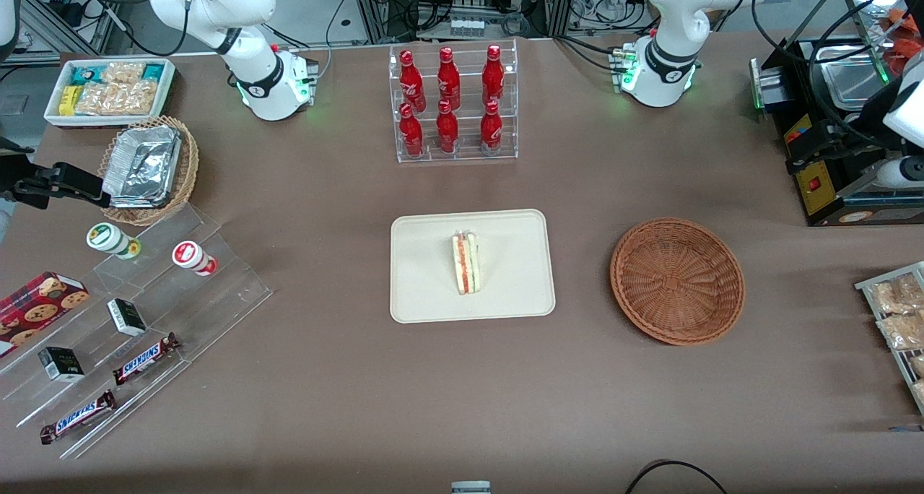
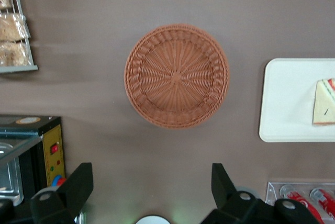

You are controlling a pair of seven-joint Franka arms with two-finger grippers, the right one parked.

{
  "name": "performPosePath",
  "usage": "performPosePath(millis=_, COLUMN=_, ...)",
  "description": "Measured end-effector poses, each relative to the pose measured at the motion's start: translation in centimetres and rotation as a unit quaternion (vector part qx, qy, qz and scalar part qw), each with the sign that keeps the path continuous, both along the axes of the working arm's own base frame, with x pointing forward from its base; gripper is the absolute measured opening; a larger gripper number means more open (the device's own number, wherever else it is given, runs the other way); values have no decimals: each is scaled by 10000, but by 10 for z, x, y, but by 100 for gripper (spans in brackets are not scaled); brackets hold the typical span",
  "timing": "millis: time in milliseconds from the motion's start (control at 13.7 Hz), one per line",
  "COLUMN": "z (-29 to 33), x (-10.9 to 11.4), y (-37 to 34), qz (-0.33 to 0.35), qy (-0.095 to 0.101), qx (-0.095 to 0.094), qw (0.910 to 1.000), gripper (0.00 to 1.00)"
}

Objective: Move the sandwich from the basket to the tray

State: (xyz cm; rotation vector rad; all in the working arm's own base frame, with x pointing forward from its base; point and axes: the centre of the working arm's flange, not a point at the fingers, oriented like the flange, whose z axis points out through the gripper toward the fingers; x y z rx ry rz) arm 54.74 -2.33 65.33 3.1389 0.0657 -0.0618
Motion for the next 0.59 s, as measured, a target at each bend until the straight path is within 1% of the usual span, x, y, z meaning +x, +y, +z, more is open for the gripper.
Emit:
performPosePath(millis=293, z=0, x=10, y=-1, qz=-2, qy=-64, qx=-1, qw=10000, gripper=100)
performPosePath(millis=585, z=1, x=11, y=3, qz=25, qy=-73, qx=0, qw=10000, gripper=100)
